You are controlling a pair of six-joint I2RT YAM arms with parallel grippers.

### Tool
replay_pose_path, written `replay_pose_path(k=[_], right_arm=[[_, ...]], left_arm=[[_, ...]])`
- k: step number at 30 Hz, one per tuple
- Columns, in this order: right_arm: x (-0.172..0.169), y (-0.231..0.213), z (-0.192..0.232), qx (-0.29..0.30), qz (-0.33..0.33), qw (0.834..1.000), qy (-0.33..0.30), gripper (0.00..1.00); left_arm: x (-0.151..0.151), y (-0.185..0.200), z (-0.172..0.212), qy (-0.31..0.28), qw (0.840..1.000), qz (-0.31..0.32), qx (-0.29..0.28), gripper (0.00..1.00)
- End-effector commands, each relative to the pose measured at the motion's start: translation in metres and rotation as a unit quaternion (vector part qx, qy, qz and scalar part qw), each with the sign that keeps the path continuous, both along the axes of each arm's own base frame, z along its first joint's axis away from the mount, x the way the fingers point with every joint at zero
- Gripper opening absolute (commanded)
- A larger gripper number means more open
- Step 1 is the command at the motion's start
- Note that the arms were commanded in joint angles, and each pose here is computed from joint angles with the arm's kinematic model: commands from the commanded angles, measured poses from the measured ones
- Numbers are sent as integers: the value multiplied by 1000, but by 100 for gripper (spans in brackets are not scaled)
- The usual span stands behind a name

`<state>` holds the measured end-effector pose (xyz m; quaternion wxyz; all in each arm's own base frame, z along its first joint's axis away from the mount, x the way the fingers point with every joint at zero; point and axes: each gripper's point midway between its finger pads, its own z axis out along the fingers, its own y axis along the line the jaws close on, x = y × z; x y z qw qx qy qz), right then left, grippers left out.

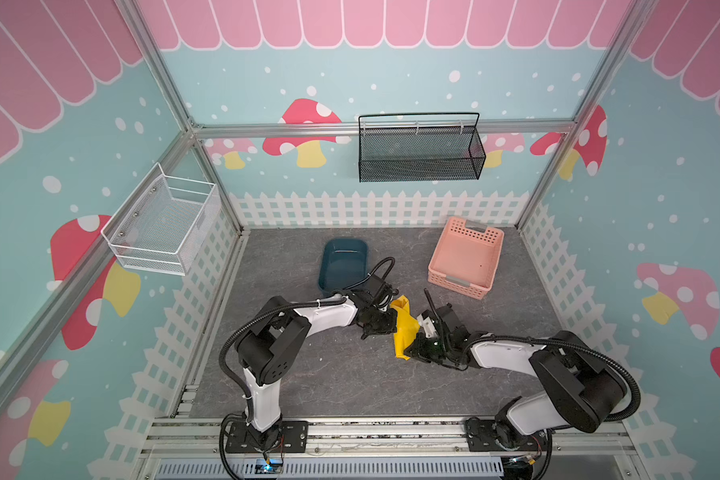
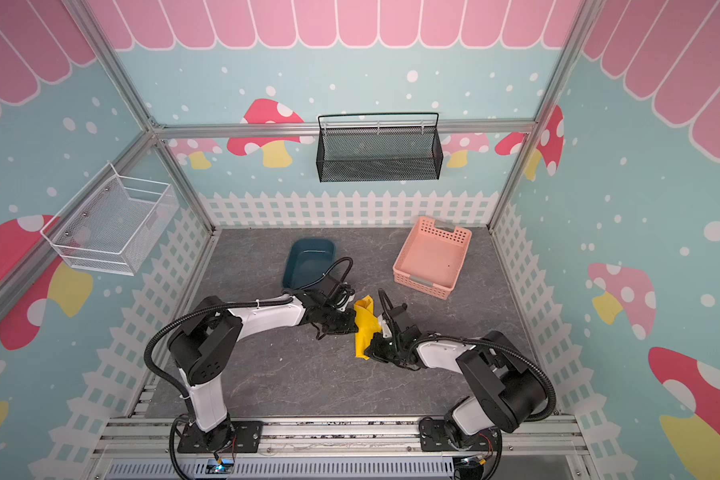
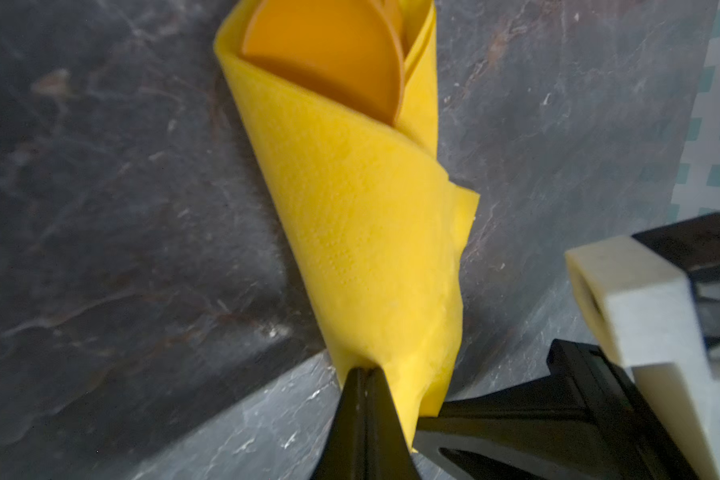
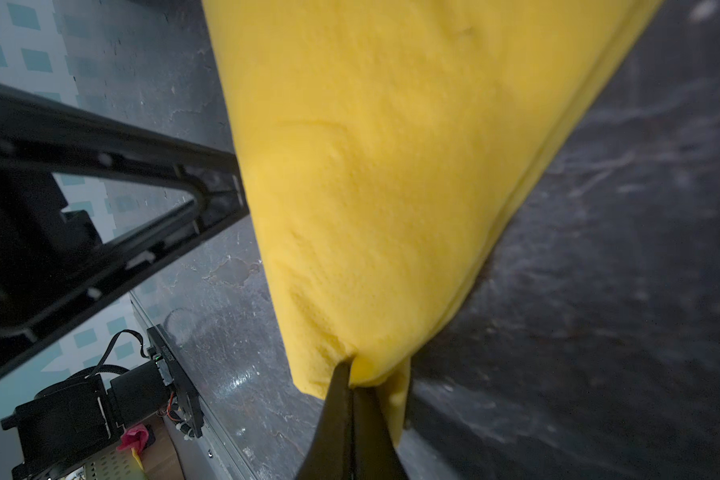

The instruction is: Place the utensils on the paper napkin and roll it up

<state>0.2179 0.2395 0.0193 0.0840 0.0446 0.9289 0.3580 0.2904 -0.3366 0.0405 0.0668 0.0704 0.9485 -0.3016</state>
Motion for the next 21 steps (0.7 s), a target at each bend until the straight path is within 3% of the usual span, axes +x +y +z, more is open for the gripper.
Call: replay_pose_path(k=[1, 21], right_arm=[[-18, -13, -23, -36, -3, 999, 41, 0], [-18, -13, -25, -38, 1, 998, 41, 0]], left_arm=[[7, -11, 8, -7, 1000, 0, -18, 0], [0, -25, -7, 11, 1000, -18, -22, 0]])
